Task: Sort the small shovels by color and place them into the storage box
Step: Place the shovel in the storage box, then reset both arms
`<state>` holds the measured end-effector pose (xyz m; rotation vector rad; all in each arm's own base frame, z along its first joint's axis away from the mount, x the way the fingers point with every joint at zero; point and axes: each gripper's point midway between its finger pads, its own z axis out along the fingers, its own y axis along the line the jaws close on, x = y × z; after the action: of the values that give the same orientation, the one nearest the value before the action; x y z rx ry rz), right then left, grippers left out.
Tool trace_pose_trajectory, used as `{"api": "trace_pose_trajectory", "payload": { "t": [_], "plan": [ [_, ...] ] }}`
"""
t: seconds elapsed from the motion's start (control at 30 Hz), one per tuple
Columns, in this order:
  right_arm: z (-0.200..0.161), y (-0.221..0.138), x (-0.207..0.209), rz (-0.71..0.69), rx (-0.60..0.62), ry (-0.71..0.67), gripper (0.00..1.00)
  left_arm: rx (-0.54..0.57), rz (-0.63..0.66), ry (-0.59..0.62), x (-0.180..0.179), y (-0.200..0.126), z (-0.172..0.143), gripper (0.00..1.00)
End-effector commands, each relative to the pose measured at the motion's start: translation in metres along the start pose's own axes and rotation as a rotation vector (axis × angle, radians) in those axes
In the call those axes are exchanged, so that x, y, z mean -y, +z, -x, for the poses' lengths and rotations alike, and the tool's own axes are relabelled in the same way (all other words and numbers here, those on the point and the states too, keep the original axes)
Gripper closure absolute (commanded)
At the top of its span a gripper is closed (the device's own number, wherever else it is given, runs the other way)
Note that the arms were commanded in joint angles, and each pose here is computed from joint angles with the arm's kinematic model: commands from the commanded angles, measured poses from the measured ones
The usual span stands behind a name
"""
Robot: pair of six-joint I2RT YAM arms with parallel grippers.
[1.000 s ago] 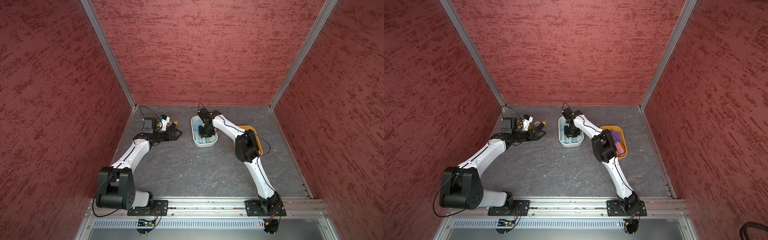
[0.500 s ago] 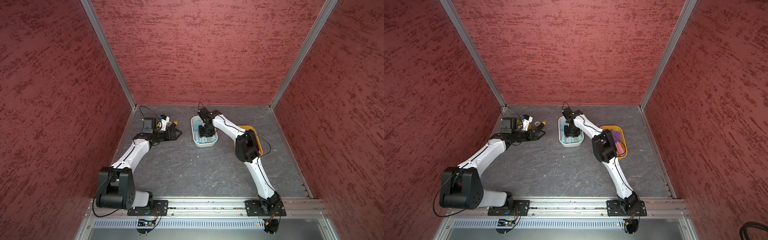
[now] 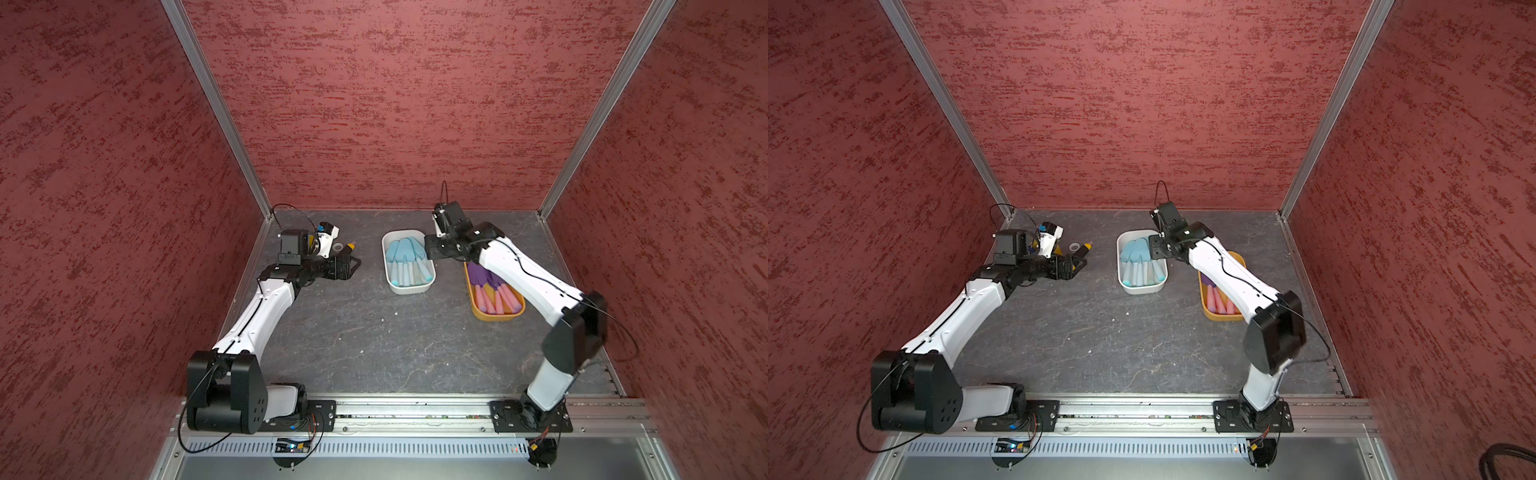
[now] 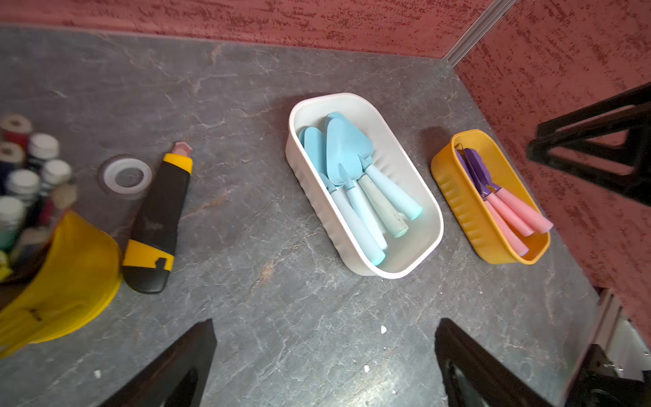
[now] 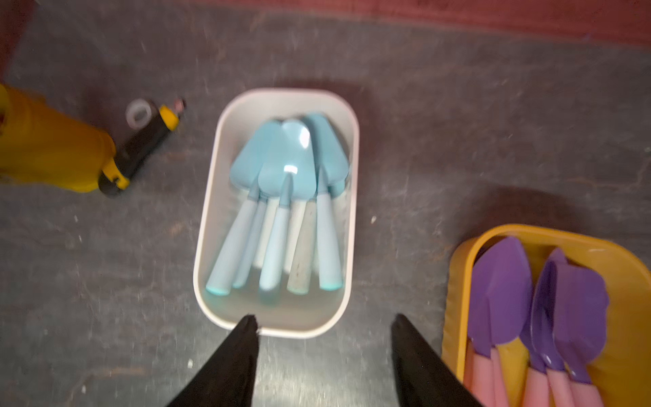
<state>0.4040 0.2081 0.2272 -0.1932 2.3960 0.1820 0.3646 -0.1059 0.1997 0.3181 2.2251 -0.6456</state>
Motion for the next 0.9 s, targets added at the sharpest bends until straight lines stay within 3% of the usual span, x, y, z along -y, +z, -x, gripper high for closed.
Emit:
{"api": "trace_pose_trajectory", "payload": {
  "t": [0.0, 0.2, 0.4, 0.63, 0.87],
  "plan": [
    [0.022, -0.012, 0.047, -0.122, 0.235, -0.001, 0.02, 0.007, 0.087, 0.096, -0.017, -0.005, -0.009, 0.00],
    [0.000, -0.049, 0.118, -0.196, 0.430, 0.092, 0.01, 0.111, 0.200, 0.133, -0.045, -0.008, -0.030, 0.00],
    [-0.039, -0.054, 0.160, -0.262, 0.621, 0.047, 0.01, 0.275, 0.313, 0.101, -0.082, -0.015, -0.043, 0.00],
    [-0.077, -0.030, 0.185, -0.271, 0.652, 0.037, 0.01, 0.391, 0.376, 0.080, -0.110, -0.012, -0.045, 0.00],
    [-0.093, -0.003, 0.193, -0.252, 0.655, 0.030, 0.01, 0.512, 0.399, 0.072, -0.112, -0.018, -0.033, 0.00]
  ]
}}
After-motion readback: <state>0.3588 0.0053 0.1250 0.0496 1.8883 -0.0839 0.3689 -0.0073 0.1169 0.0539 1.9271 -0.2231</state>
